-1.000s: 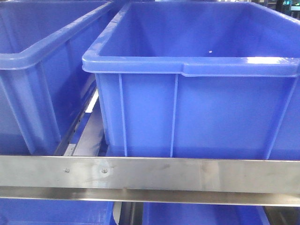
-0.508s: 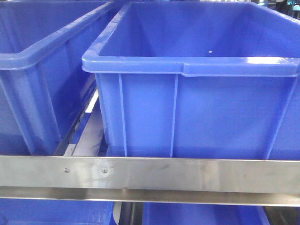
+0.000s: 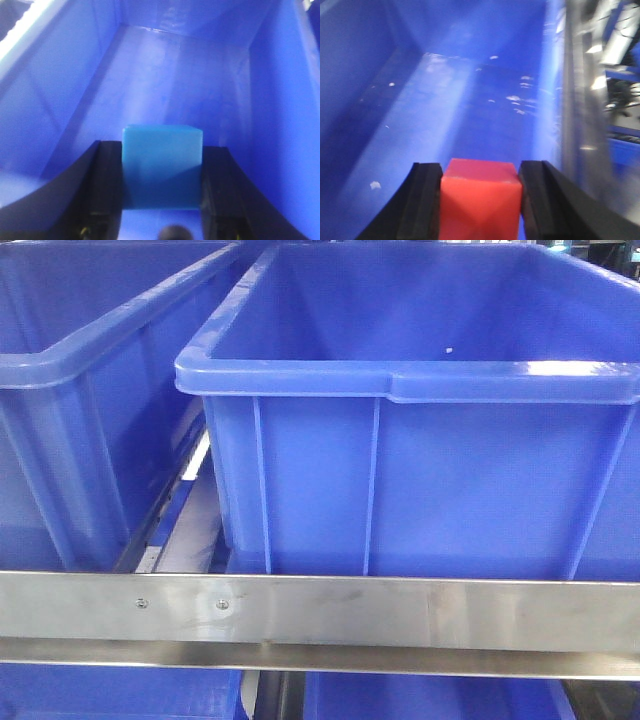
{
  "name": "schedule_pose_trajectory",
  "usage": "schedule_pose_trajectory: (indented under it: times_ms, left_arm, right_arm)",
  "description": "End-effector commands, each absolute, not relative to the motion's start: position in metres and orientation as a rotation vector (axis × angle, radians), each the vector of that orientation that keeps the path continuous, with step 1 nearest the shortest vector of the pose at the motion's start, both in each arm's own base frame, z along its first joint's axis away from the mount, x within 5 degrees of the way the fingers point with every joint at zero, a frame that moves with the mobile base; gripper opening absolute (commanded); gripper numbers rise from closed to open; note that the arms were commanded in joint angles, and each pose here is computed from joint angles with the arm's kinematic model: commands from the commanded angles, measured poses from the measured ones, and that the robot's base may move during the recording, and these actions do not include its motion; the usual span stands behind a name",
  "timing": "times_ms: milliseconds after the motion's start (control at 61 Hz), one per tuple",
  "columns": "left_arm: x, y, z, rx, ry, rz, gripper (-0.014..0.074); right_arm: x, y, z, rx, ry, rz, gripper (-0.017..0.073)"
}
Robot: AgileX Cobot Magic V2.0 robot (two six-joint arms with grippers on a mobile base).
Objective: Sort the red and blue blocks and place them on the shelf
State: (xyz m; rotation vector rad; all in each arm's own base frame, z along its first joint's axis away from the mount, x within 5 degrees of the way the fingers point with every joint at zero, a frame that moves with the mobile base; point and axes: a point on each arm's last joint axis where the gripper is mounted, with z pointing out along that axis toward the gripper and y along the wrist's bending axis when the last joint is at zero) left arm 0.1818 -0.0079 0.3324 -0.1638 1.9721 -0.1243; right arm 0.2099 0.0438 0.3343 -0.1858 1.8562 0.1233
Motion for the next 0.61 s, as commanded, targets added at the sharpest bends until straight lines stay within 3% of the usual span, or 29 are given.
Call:
schedule_pose_trajectory:
  times_ms: [0,377,492,590]
  left_arm:
    - [0.201,-0.010,0.354,-0.142,1.862,-0.143,0.0125]
    - [0.264,-0.015,0.345,-0.145,1.958,-0.133,0.0128]
    - [0.271,-0.015,0.337,-0.147,1.990,-0.129,0.0210]
    - [0.272,-0.015,0.334,-0.148,2.011,-0.126,0.0407]
  right_arm:
    - [0.227,0.053,0.357,-0.219,1.716,0.147,0.0049]
    - [0.279,0.074,0.340,-0.260,1.809,0.164,0.0078]
    - [0.283,0.075,0.334,-0.263,1.828,0.162,0.0248]
    - [0.285,0.076,0.333,-0.264,1.824,0.165,0.0510]
